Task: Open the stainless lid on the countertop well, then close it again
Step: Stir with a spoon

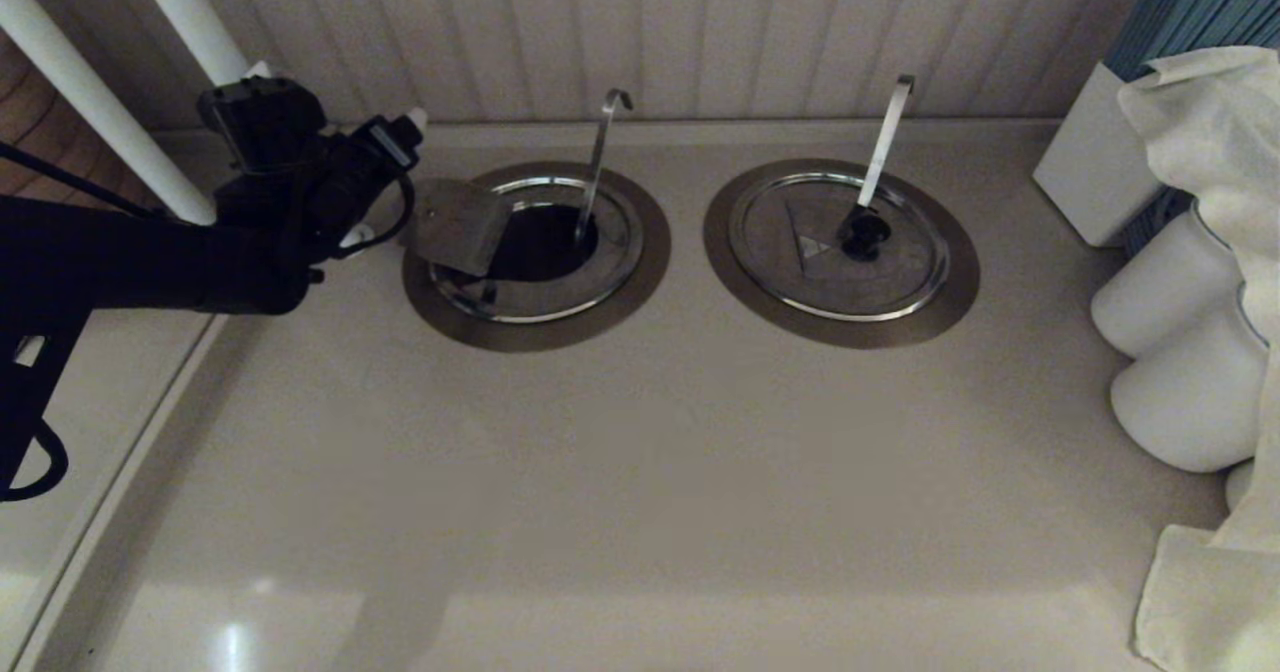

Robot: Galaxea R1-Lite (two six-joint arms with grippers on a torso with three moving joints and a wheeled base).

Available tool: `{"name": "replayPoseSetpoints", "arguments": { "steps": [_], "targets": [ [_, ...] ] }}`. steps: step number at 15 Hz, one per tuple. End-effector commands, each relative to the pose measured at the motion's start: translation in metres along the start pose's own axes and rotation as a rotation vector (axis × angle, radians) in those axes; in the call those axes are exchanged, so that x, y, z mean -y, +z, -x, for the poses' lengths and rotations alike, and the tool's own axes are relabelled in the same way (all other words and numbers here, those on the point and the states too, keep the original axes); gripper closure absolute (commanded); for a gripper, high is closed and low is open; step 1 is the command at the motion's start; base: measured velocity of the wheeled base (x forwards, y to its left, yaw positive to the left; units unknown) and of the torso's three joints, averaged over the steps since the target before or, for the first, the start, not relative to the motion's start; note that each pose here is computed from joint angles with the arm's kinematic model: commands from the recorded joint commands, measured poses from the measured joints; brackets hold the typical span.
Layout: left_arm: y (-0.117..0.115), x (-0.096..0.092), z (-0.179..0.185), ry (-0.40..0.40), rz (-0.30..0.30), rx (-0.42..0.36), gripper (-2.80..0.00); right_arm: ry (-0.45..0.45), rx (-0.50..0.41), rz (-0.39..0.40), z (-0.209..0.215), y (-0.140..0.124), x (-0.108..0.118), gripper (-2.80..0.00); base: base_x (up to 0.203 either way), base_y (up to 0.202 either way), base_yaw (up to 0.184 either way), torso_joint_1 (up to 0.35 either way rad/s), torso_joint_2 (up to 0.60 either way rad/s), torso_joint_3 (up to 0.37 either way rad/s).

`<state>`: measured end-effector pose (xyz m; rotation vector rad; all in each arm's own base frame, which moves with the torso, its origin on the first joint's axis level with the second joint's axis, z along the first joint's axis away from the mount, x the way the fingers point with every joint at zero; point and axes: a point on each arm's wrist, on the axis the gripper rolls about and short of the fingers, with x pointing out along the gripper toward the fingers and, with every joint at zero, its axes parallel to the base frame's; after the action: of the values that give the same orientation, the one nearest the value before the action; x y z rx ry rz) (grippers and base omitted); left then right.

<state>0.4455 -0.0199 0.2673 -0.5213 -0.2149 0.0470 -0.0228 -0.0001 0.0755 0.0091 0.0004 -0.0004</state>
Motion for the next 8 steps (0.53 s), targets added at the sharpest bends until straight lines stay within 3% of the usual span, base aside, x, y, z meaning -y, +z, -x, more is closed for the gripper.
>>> {"name": "replayPoseSetpoints", "arguments": {
  "steps": [1,4,5,7,8],
  "targets": [
    [0.000,0.006,0.001,-0.014,0.005,0.005,-2.80,0.000,0.000,0.000,0.000,0.000,0.000,0.00,0.000,0.000,0.000,0.000,0.00,0.000],
    [-0.001,0.016,0.004,-0.042,-0.032,0.007,-2.80,0.000,0.000,0.000,0.000,0.000,0.000,0.00,0.000,0.000,0.000,0.000,0.00,0.000],
    [-0.006,0.034,0.006,-0.088,-0.092,0.005,-2.80,0.000,0.000,0.000,0.000,0.000,0.000,0.00,0.000,0.000,0.000,0.000,0.00,0.000],
    [-0.028,0.061,0.014,-0.156,-0.296,-0.001,-2.80,0.000,0.000,0.000,0.000,0.000,0.000,0.00,0.000,0.000,0.000,0.000,0.00,0.000],
    [-0.041,0.070,0.018,-0.193,-0.348,0.027,-2.80,0.000,0.000,0.000,0.000,0.000,0.000,0.00,0.000,0.000,0.000,0.000,0.00,0.000]
  ]
}}
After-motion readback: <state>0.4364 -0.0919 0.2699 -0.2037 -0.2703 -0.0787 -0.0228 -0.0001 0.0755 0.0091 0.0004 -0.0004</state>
